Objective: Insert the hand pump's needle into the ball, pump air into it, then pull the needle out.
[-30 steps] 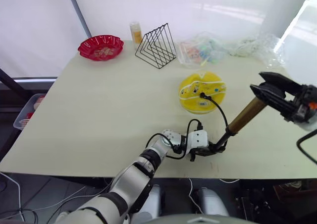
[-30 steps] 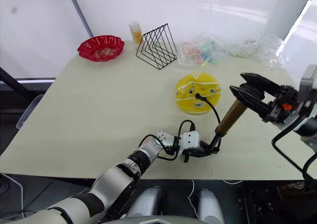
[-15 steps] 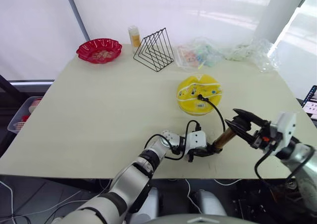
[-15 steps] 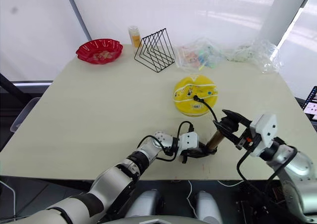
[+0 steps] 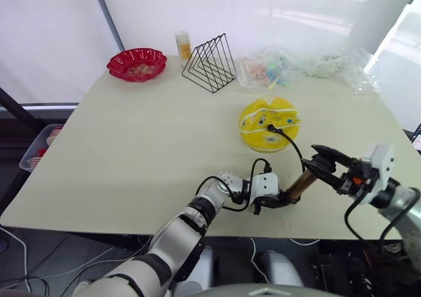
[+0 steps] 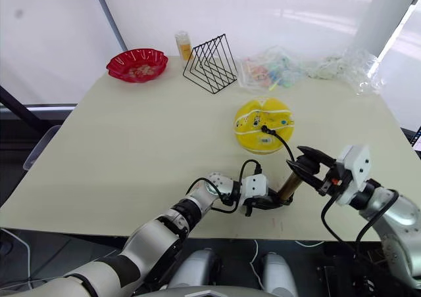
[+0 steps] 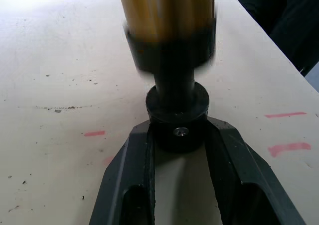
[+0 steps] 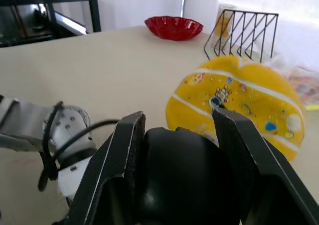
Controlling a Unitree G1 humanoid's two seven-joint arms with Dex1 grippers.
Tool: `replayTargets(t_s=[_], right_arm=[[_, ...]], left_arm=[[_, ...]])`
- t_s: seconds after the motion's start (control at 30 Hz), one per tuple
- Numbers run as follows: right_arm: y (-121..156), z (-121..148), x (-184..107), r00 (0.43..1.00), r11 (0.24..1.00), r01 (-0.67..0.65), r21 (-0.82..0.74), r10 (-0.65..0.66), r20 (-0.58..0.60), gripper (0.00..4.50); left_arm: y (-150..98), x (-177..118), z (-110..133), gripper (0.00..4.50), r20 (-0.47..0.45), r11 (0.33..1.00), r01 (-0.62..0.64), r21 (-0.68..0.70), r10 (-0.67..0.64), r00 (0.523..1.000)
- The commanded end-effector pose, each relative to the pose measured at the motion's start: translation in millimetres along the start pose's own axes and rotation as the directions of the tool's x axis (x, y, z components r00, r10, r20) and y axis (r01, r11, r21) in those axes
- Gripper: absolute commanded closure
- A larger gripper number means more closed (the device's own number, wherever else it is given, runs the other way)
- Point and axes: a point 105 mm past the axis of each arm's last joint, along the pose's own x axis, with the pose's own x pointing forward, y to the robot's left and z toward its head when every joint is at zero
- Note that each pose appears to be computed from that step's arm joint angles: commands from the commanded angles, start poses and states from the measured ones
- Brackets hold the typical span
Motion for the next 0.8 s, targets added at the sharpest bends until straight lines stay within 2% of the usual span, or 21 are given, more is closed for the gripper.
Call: replayTargets(t_s=[0.03, 0.1, 0.3, 0.4, 0.53, 0.63, 0.7, 0.8], right_arm=[[-5.8, 75.8, -10.9, 0.986, 0.988, 0.013, -0.153, 0.013, 0.167, 2.87], [-7.0, 95.4, -15.5, 0.986, 0.981, 0.013, -0.194, 0.019, 0.166, 2.87], [-8.6, 124.6, -22.9, 0.982, 0.973, 0.028, -0.229, 0.016, 0.188, 2.87], [-9.1, 121.4, -23.9, 0.986, 0.977, 0.024, -0.211, 0.011, 0.165, 2.87], [-2.6, 87.2, -17.8, 0.996, 0.989, -0.01, -0.146, 0.022, 0.086, 2.87], [2.0, 10.0, -14.0, 0.995, 0.998, -0.003, -0.056, -0.002, -0.098, 2.87], [4.0, -17.1, -16.8, 0.989, 0.999, 0.01, -0.034, -0.015, -0.149, 2.87], [13.3, -46.7, -14.2, 0.989, 0.998, 0.034, 0.049, -0.027, -0.144, 2.87]], left_arm=[[-28.3, -11.4, -54.8, 3.5, -0.182, 0.991, 0.046, -0.127, -0.069, 0.981], [-28.8, -11.4, -55.0, 3.5, -0.183, 0.991, 0.049, -0.126, -0.071, 0.98], [-30.8, -11.4, -56.2, 3.5, -0.185, 0.99, 0.055, -0.127, -0.078, 0.98], [-31.9, -11.2, -56.9, 3.5, -0.186, 0.99, 0.056, -0.128, -0.08, 0.979], [-33.0, -10.5, -57.1, 3.5, -0.185, 0.99, 0.059, -0.129, -0.083, 0.979], [-33.5, -9.1, -56.4, 3.5, -0.182, 0.99, 0.059, -0.129, -0.082, 0.98], [-34.1, -8.2, -56.0, 3.5, -0.181, 0.99, 0.061, -0.127, -0.083, 0.98], [-34.1, -7.3, -55.4, 3.5, -0.179, 0.99, 0.06, -0.127, -0.082, 0.98]])
